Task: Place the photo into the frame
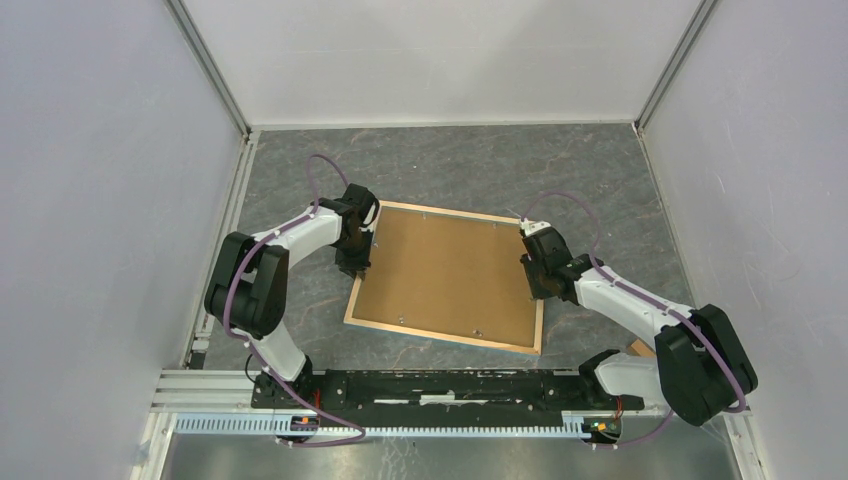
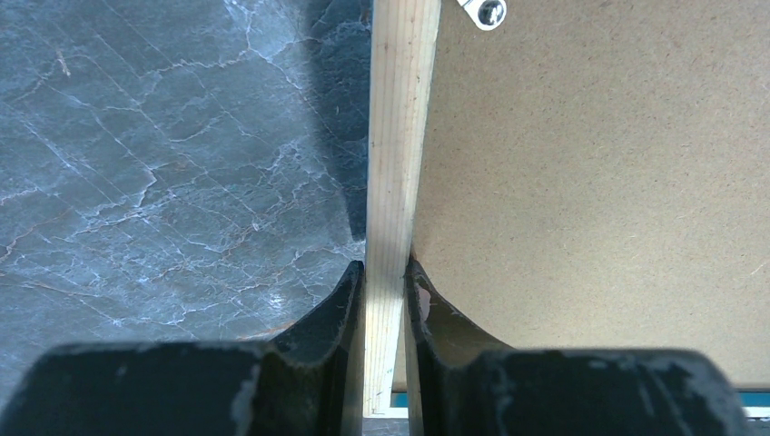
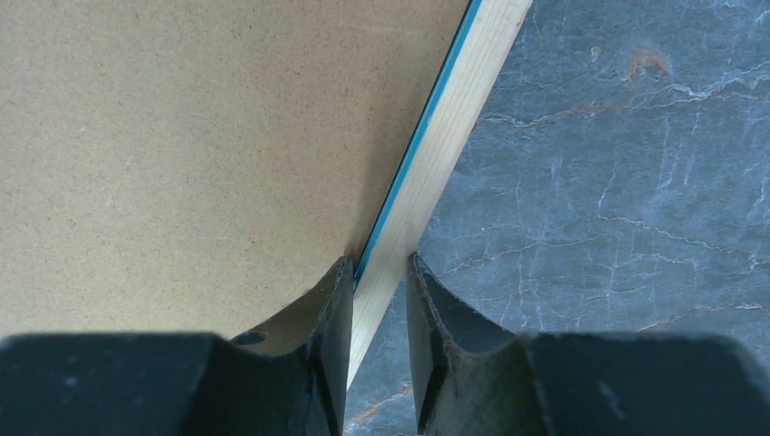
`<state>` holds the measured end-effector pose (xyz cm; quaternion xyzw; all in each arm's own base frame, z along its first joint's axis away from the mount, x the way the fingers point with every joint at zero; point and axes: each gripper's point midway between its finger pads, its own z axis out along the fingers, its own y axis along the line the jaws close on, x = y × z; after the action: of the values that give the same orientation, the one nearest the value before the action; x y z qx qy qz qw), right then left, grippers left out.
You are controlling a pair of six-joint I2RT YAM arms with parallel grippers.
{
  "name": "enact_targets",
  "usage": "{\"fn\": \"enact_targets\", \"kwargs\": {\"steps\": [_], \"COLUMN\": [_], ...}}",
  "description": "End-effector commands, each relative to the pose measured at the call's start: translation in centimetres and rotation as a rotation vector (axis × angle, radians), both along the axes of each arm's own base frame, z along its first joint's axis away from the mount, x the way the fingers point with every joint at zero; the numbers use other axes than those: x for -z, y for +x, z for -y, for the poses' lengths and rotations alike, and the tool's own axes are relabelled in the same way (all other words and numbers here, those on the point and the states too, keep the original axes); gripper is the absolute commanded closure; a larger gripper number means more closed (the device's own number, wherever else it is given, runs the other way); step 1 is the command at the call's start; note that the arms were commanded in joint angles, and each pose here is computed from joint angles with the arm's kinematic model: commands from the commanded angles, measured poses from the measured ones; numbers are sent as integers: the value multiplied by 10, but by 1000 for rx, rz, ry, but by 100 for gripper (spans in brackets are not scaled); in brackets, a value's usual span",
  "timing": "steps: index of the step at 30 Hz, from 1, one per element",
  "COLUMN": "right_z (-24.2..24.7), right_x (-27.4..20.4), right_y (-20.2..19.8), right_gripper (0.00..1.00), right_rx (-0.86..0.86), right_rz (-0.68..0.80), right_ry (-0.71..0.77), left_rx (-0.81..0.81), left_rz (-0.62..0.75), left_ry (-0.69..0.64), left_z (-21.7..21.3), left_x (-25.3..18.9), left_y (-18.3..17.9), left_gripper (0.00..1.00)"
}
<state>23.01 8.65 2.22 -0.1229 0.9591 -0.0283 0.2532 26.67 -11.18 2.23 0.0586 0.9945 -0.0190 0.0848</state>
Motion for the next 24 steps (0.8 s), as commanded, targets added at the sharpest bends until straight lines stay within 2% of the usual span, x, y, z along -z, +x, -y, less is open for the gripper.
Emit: {"fn": "enact_targets", "kwargs": {"steps": [1,5,7,14,16,21,24], "right_z": [-26,-20,-14,-1,-1,10,14], "right_x": [18,7,5,9,8,3,6], "right_y": [-16,-8,-6,-14,-15,-19,-24], "right_gripper": [63,42,38,35,35,40,43], "right_rx": [-70,-1,64,273,341,525,574], "right_rz": [-89,-41,-22,1,31,60,48], "right_ry": [96,81,71,92,138,160,144], "left_rx": [-14,-14,-14,-18,-20,-20,-20], "left_rz": [-38,-39,-37,-29,-29,-28,-26], "left_ry": [-33,-33,-30,-23,-24,-28,-29], "left_z": [7,7,6,5,5,6,6], "left_x": [6,7,6,5,5,5,4], "left_y": [-11,-11,-11,-10,-10,-10,-9], "left_gripper": [98,98,98,98,98,98,98]}}
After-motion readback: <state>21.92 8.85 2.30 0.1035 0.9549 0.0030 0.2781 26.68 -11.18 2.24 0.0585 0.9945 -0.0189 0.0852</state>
